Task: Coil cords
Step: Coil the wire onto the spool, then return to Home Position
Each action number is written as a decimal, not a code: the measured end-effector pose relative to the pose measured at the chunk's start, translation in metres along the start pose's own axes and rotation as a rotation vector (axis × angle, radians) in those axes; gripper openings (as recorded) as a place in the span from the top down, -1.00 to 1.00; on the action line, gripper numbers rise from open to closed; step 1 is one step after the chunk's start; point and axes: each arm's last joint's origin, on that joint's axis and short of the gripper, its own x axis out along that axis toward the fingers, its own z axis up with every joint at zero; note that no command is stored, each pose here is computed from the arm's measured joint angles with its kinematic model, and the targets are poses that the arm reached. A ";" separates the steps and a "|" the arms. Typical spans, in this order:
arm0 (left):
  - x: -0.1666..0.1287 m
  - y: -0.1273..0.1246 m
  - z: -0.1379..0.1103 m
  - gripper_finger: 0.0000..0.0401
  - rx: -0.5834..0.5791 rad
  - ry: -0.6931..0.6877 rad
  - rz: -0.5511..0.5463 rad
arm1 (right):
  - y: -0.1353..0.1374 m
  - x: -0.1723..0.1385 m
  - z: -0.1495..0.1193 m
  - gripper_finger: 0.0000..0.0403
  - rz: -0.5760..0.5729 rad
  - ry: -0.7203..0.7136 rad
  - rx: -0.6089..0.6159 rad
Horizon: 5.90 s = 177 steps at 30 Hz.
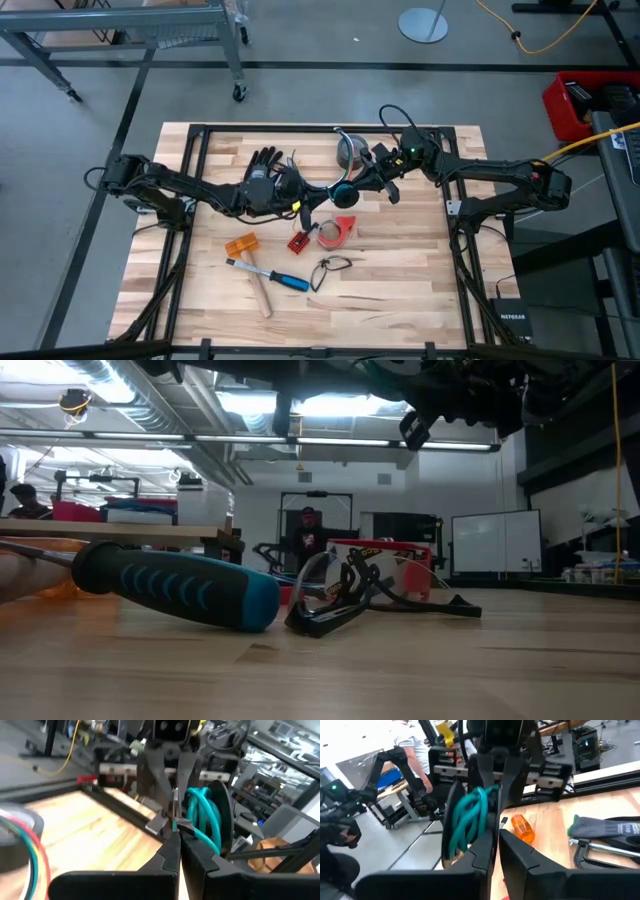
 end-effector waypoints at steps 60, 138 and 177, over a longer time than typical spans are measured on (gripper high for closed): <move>-0.186 0.118 -0.126 1.00 -0.998 0.475 0.677 | -0.048 -0.085 0.001 0.81 -0.108 -0.004 0.125; -0.233 0.104 -0.044 0.64 0.360 0.042 -0.076 | 0.160 -0.156 -0.002 0.82 -0.455 -0.232 -0.185; -0.227 0.100 -0.063 0.64 0.543 -0.009 -0.400 | 0.189 -0.168 -0.051 0.82 -0.530 -0.138 -0.156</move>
